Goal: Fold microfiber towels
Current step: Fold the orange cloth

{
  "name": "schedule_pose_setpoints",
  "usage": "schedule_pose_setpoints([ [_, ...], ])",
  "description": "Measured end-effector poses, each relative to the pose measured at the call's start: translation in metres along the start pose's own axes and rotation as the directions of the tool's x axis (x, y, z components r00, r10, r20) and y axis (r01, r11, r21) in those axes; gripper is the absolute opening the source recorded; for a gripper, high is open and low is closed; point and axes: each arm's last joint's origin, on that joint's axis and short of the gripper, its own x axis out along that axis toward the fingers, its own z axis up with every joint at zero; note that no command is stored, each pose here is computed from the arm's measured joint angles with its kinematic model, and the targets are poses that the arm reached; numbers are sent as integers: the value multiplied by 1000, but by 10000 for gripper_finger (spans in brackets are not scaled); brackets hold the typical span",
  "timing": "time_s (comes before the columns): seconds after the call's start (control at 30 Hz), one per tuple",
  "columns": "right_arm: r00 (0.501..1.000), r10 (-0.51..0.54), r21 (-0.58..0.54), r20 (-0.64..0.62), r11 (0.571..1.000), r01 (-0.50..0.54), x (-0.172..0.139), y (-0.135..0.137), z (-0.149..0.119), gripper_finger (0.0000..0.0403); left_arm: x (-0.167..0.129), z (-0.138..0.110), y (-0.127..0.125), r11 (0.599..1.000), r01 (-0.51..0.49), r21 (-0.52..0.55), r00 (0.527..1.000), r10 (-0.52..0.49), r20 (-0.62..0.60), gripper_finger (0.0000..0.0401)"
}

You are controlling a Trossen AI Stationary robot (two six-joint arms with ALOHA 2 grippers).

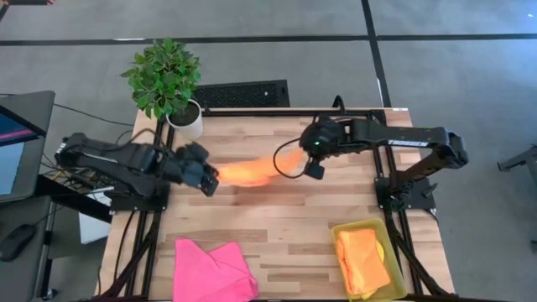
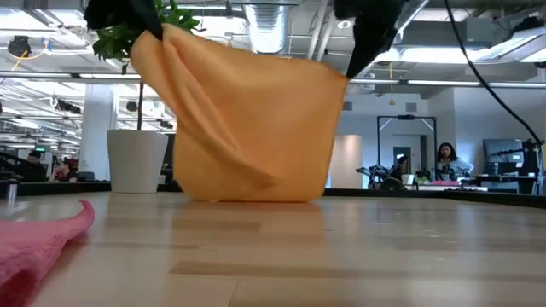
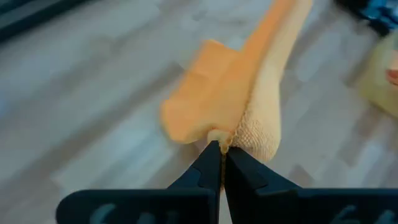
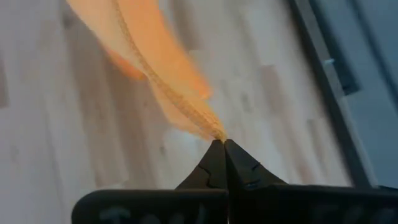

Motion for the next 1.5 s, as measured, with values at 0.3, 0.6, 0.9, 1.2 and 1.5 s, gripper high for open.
schedule_pose_setpoints([
  [0.3,968,-223,64,113,974,217,-30,-14,-4,1,-14,70,11,961,-225,161,973,213,88,0],
  [0.6,894,-441,154,76,891,426,-34,-45,-7,1,32,128,17,821,-434,370,897,430,100,0],
  [0.9,843,-529,183,95,842,507,-51,-50,-13,2,33,154,10,796,-459,394,889,413,201,0],
  [1.2,970,-242,99,-11,965,242,-44,-7,-29,2,36,117,-3,775,-388,499,887,461,-27,0],
  [1.5,980,-92,62,-178,993,105,-12,31,-44,2,38,77,-34,826,-222,518,918,356,-174,0],
])
